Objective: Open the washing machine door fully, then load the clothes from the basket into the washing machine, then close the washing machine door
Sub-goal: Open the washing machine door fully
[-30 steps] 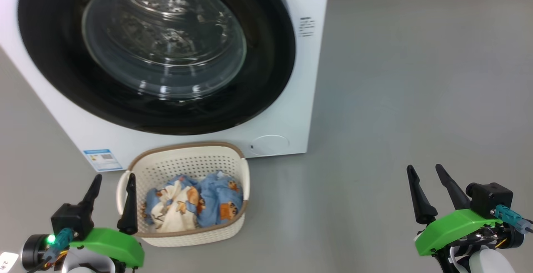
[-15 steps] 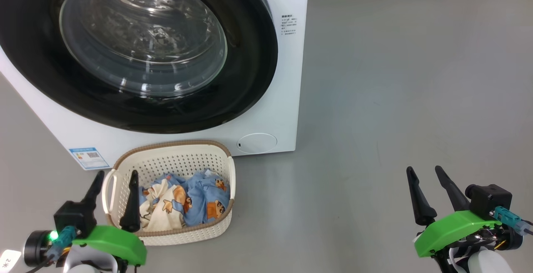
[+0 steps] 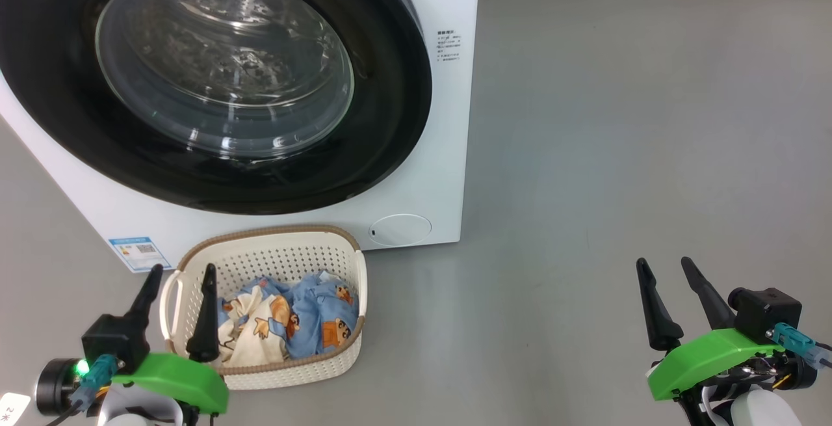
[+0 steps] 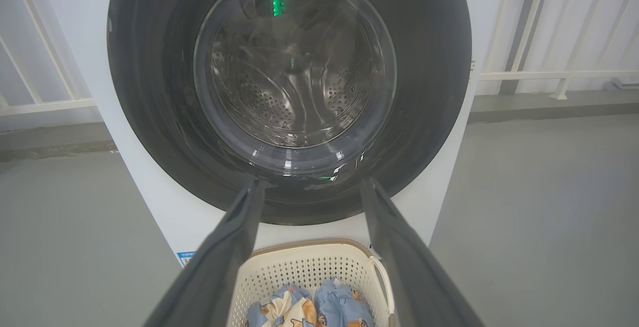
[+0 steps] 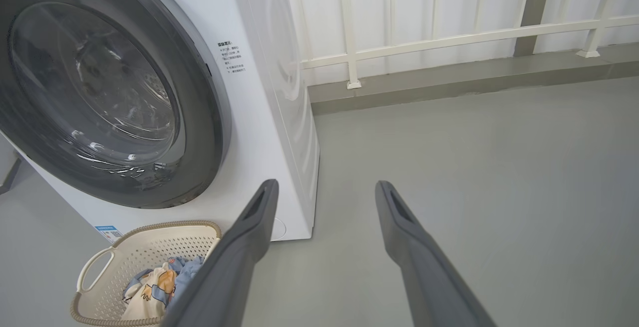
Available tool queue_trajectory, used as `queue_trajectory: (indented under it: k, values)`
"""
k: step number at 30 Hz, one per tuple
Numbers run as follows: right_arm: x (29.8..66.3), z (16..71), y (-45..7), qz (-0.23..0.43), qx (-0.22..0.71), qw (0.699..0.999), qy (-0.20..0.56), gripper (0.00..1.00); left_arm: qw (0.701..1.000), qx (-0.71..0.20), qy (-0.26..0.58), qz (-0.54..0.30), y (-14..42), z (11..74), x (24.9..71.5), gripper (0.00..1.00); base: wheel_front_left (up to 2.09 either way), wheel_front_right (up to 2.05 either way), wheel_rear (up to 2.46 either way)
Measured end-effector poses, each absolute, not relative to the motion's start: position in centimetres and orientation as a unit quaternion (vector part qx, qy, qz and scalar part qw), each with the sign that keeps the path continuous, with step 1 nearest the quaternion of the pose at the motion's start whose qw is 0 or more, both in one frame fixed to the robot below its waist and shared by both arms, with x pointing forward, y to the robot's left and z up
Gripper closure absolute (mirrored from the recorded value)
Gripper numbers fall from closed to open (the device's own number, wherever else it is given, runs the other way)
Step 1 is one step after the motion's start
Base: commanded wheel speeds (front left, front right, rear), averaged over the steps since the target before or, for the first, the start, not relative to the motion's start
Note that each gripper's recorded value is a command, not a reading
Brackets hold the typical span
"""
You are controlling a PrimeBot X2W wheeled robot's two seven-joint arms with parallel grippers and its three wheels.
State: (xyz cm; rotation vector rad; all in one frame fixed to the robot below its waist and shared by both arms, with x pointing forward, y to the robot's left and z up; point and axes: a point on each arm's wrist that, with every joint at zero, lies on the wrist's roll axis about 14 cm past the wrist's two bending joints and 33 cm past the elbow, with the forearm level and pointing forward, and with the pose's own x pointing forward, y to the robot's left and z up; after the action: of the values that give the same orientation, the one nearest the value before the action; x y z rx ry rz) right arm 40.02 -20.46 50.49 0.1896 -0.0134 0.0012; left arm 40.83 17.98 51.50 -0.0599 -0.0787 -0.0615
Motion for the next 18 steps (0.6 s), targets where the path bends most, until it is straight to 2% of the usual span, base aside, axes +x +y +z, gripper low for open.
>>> queue_trajectory:
  k: [18]
  values:
    - [40.49, 50.83, -20.36, 0.002, 0.093, 0.996, -0.012, 0.0, 0.999, -0.027, -0.031, -0.03, 18.29, 50.85, 40.04, 0.0, 0.0, 0.0, 0.0]
